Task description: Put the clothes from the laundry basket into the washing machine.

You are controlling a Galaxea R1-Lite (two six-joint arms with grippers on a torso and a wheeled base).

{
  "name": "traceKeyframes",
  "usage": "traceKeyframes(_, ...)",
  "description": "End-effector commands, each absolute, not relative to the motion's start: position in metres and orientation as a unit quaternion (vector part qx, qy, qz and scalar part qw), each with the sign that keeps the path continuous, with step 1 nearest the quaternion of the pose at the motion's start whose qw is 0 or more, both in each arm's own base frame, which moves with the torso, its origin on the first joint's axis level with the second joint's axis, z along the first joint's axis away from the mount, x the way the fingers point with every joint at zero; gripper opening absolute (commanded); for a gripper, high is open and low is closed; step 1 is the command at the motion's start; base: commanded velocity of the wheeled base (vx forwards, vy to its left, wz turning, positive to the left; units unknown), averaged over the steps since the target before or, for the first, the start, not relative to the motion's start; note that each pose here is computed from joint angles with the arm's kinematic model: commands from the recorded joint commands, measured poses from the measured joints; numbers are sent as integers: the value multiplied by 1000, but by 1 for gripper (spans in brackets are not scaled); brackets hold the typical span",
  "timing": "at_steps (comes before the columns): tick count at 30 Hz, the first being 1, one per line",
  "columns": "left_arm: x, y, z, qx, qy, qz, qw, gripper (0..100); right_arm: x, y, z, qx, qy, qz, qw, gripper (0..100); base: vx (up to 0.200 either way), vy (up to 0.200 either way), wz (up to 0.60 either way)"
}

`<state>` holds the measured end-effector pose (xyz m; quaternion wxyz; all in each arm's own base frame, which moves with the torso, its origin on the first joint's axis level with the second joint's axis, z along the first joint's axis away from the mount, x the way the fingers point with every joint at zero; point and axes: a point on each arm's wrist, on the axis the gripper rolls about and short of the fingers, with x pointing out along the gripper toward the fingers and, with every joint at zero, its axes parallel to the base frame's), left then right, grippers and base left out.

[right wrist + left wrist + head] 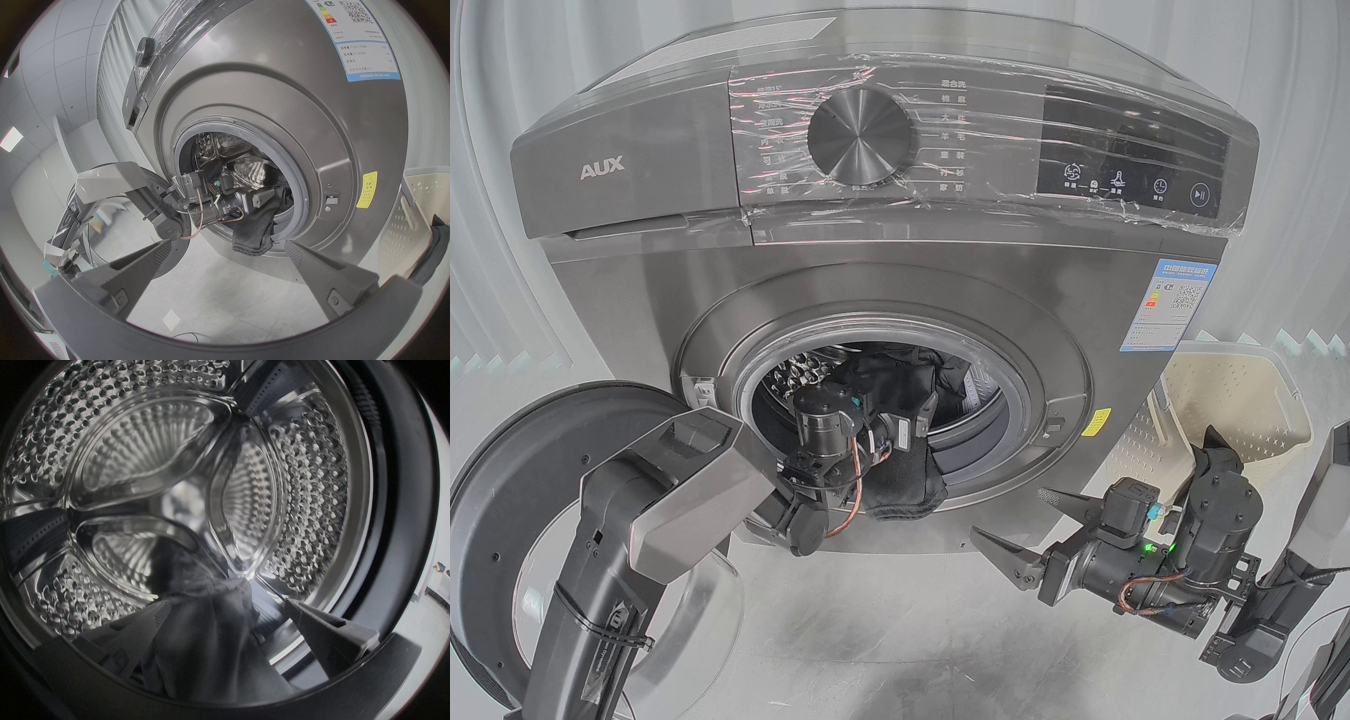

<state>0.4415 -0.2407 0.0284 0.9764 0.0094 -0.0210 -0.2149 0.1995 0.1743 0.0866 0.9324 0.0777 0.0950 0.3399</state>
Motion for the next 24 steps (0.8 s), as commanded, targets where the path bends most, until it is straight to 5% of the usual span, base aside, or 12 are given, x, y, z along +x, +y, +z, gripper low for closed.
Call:
traceKeyframes(1, 413, -248, 27, 21, 15, -249, 968, 100, 199, 174, 86, 77, 96, 340, 932, 100, 0, 0, 0)
traceKeyframes(19, 402, -244, -18, 51, 79, -260, 961, 100, 200, 175, 85, 77, 98, 340, 932, 100, 0, 0, 0)
traceKeyframes(20, 402, -244, -19, 51, 80, -260, 961, 0, 200, 175, 85, 77, 98, 340, 932, 100, 0, 0, 0)
traceKeyframes(24, 405, -243, -20, 49, 76, -257, 962, 0, 200, 175, 85, 77, 97, 340, 932, 100, 0, 0, 0)
